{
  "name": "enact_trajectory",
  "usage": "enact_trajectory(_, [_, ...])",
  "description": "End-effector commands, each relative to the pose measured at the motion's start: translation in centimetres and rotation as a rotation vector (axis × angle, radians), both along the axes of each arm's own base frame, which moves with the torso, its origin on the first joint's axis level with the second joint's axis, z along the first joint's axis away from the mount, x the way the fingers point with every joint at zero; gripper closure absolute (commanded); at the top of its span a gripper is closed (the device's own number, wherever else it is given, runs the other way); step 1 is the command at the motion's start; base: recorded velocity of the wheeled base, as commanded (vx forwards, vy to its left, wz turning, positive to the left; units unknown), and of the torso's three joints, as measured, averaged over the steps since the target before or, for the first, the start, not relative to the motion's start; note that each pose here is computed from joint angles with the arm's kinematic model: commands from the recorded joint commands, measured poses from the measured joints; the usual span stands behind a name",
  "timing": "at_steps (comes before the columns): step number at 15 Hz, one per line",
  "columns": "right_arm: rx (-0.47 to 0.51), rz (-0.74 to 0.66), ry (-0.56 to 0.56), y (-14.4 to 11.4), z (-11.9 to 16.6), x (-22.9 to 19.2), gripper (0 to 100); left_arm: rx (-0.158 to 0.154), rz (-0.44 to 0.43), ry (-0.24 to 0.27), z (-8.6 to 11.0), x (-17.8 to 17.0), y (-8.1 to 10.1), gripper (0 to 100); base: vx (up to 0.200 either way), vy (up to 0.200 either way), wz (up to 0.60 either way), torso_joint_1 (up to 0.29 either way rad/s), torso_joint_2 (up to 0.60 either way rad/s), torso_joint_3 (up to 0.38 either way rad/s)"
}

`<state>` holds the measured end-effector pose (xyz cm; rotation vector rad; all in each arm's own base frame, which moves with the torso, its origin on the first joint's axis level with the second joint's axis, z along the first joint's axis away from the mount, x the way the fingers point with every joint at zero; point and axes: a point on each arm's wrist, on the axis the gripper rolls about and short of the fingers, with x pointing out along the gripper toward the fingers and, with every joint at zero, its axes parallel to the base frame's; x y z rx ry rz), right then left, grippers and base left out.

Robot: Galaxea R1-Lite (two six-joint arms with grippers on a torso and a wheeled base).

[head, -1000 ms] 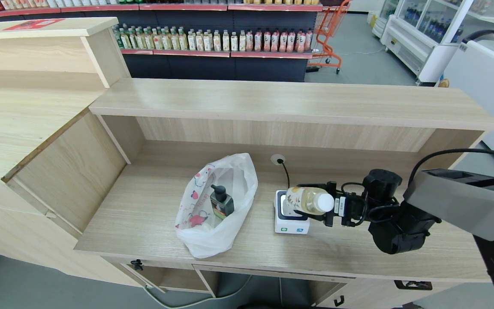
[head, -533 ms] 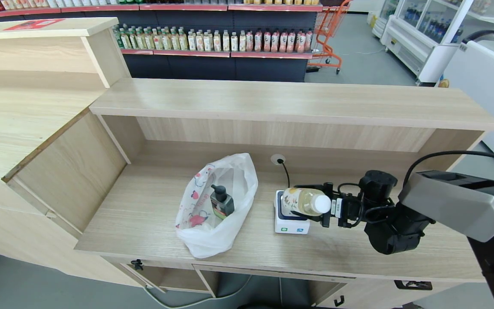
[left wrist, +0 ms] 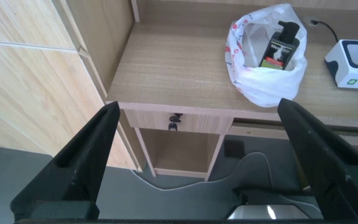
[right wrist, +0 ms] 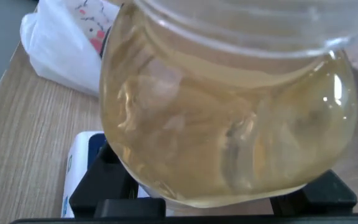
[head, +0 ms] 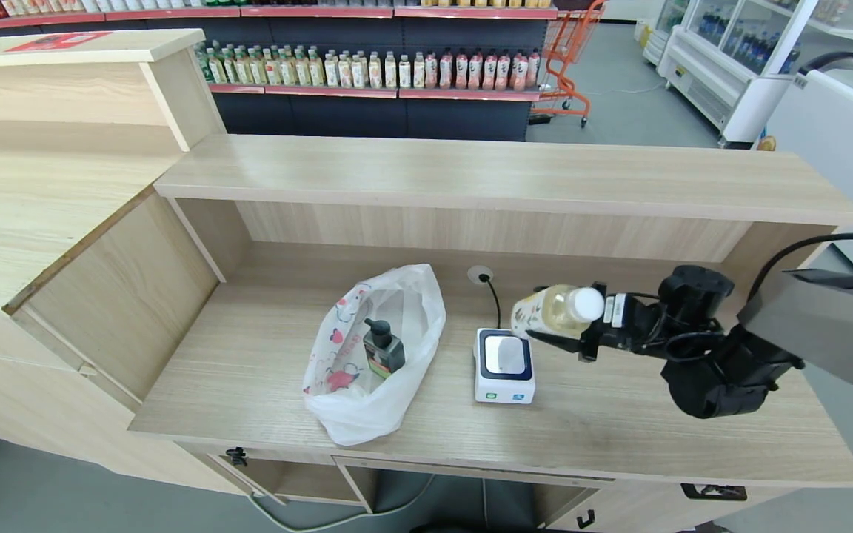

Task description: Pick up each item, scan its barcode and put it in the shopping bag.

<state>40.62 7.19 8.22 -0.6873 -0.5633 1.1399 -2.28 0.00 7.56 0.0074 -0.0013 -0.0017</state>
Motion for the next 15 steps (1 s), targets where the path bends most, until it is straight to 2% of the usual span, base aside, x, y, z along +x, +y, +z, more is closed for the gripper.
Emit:
enact_trajectory(1, [0.094,-0.066,0.023,-2.1,7.8,-3.7,100,-0.001,0.000,0.001,0.0,0.0,0.0,0,0.000,0.000,0.00,0.000,0.00,0.000])
enact_trajectory(3, [0.260,-0.230,0.187,-2.6,10.3,-6.5,100,0.000,0.002,0.001,0.0,0.0,0.0,0,0.000,0.000,0.00,0.000,0.00,0.000])
enact_trajectory(4, [0.356,-0.307,0.295,-2.5,11.0,-7.7,100,0.000,0.000,0.001,0.0,0.0,0.0,0,0.000,0.000,0.00,0.000,0.00,0.000])
enact_trajectory(5, [0.407,-0.350,0.376,-2.2,11.2,-8.4,100,0.000,0.000,0.001,0.0,0.0,0.0,0,0.000,0.000,0.00,0.000,0.00,0.000])
enact_trajectory(8, [0.462,-0.421,0.595,-2.1,10.3,-9.2,100,0.000,0.000,0.001,0.0,0.0,0.0,0,0.000,0.000,0.00,0.000,0.00,0.000])
enact_trajectory(10, [0.486,-0.432,0.699,-1.3,9.4,-9.5,100,-0.001,0.000,0.001,0.0,0.0,0.0,0,0.000,0.000,0.00,0.000,0.00,0.000])
enact_trajectory(15, [0.461,-0.423,0.759,-0.4,9.0,-10.2,100,0.000,0.000,0.001,0.0,0.0,0.0,0,0.000,0.000,0.00,0.000,0.00,0.000])
